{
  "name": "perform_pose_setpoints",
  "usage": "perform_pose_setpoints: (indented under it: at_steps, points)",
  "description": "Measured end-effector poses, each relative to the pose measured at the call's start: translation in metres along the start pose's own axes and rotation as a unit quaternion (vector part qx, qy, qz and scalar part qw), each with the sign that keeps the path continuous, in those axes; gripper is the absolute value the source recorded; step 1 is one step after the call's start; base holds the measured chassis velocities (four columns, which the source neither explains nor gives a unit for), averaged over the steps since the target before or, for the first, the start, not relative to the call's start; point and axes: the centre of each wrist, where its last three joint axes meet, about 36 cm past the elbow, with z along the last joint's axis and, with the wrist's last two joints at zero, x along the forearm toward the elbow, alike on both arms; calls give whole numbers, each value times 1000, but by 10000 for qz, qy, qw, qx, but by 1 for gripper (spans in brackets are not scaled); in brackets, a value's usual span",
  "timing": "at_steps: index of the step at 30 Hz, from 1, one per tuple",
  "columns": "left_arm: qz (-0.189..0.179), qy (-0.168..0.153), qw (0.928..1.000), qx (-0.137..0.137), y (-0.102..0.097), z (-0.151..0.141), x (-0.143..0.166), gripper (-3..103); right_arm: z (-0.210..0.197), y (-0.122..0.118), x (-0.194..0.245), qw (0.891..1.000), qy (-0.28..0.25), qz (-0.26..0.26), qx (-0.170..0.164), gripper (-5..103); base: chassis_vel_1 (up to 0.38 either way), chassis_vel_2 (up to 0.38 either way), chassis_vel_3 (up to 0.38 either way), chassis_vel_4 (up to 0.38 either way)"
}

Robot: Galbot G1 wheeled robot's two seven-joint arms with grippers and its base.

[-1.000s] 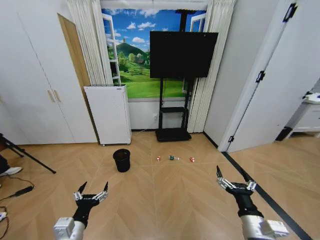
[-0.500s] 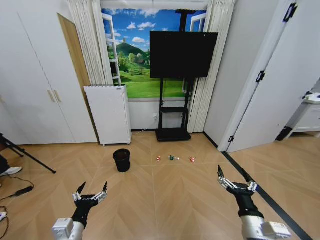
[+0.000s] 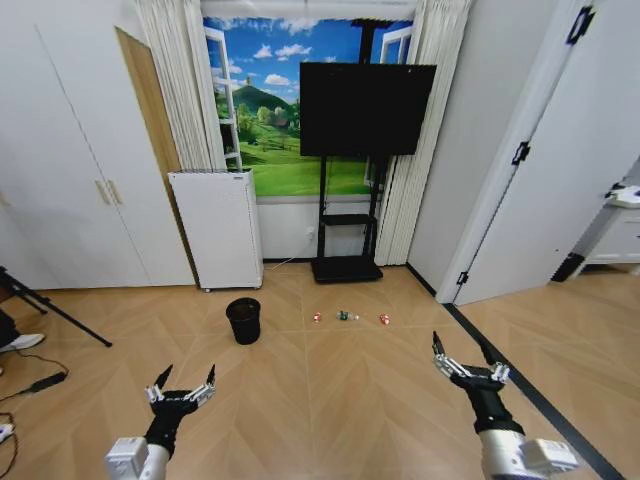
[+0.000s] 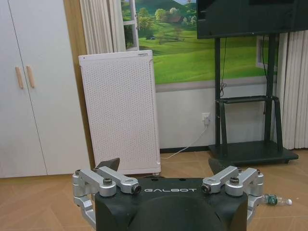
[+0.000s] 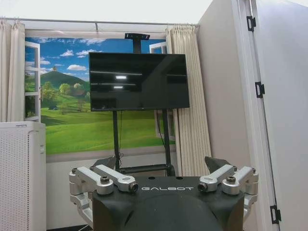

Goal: Pick up the trash bin and place the garbage on the floor into it.

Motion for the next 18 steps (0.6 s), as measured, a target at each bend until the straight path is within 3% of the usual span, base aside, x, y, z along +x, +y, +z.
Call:
perform_pose_setpoints:
  at_steps: [8,18]
  points:
    - [0,16,10000,-6,-1,1,1,100,1,0,0,10000,45,-12,-3,100,-75,63,57,-67]
    - [30,33,10000,-28,-2,1,1,100,2,0,1,10000,52,-18,4,100,-216,193,207,-199]
